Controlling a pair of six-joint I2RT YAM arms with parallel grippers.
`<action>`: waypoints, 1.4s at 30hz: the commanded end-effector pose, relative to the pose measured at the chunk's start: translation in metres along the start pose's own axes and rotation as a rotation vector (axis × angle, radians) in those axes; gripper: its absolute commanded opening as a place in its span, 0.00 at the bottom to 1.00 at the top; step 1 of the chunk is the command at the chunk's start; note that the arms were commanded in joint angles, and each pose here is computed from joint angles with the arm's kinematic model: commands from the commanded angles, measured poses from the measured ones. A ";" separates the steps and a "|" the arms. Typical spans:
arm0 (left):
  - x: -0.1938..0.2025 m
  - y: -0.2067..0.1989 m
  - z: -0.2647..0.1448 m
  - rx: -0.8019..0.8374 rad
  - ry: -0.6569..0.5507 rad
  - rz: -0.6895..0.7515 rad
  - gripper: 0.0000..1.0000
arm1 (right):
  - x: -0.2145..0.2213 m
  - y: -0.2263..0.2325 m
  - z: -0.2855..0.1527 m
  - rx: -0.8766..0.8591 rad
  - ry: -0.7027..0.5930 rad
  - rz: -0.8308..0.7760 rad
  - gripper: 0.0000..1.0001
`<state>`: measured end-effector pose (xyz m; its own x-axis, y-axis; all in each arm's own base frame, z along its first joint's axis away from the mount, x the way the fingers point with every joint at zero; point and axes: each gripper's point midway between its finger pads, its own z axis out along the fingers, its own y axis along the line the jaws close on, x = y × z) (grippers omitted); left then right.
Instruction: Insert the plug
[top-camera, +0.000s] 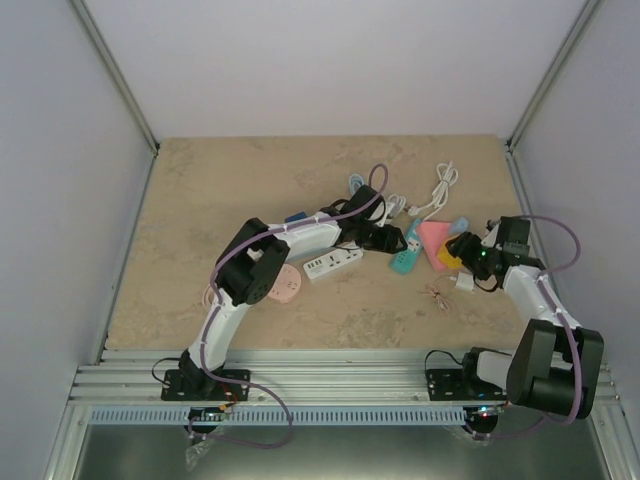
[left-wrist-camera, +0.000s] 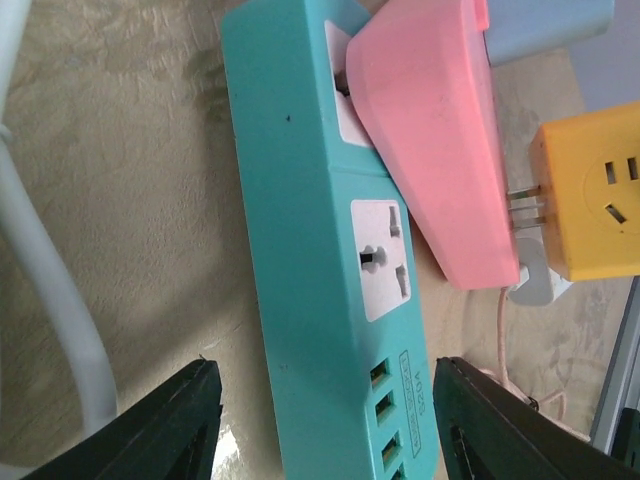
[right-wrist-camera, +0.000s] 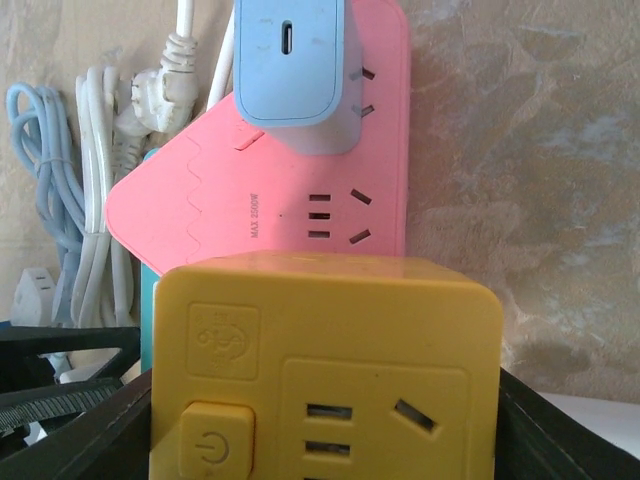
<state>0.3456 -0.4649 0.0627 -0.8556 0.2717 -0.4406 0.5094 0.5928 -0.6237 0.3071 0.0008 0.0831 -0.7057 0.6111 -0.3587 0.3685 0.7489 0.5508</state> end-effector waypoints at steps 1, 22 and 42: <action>0.001 -0.009 0.005 0.027 0.018 0.014 0.60 | 0.008 -0.035 0.010 0.181 -0.010 0.026 0.46; 0.007 -0.007 0.010 0.001 0.034 0.016 0.56 | 0.030 -0.062 0.035 0.408 0.072 0.078 0.46; -0.018 -0.012 -0.003 -0.056 -0.050 0.059 0.61 | 0.021 -0.059 0.043 0.505 0.071 0.028 0.41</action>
<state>0.3447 -0.4698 0.0606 -0.8415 0.2910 -0.4552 0.5293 0.6126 -0.5870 0.3782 0.0016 0.0712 -0.6257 0.6333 -0.4555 0.4675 0.7719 0.4308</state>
